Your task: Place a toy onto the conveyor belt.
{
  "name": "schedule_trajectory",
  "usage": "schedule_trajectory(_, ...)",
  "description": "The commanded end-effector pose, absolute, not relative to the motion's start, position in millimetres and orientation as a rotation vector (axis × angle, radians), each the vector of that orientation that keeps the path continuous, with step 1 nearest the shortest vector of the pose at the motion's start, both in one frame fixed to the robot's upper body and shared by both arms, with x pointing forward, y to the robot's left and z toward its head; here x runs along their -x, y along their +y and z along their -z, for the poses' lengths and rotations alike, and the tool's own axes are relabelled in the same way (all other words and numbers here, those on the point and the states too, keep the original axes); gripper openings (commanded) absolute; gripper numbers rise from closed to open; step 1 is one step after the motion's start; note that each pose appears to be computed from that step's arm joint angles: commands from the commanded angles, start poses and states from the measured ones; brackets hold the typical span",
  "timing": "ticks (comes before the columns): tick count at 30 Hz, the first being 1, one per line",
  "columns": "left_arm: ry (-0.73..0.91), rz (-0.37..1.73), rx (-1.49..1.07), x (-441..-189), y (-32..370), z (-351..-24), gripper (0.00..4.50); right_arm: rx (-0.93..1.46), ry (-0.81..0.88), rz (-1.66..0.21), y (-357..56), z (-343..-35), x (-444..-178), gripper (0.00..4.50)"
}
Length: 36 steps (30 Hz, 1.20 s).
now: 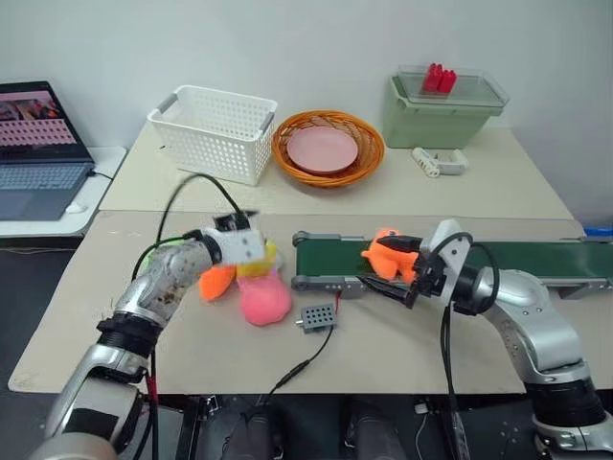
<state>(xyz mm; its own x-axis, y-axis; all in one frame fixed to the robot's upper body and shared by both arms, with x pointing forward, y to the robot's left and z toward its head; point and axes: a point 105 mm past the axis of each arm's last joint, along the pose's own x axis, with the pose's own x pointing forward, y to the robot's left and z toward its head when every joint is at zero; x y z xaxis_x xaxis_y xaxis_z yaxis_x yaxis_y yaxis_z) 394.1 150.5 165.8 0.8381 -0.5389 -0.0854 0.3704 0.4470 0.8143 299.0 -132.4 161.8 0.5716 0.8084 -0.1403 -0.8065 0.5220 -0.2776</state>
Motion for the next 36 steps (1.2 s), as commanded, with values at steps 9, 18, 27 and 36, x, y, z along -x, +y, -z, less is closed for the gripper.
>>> schedule_trajectory(9, -0.275, -0.029, 0.069, -366, 256, -240, 3.30, 0.339, -0.071, -0.847, -141, -176, -310, 4.50)
schedule_trajectory(18, -0.156, -0.278, 0.182, -327, 315, -187, 3.30, 0.298, -0.109, -0.636, -158, -181, -322, 4.50)
schedule_trajectory(27, -0.105, -0.276, 0.182, -312, 313, -157, 3.30, 0.278, -0.101, -0.467, -179, -172, -330, 4.50)
schedule_trajectory(36, -0.105, -0.238, 0.146, -310, 309, -153, 3.30, 0.233, -0.089, -0.253, -219, -158, -343, 4.50)
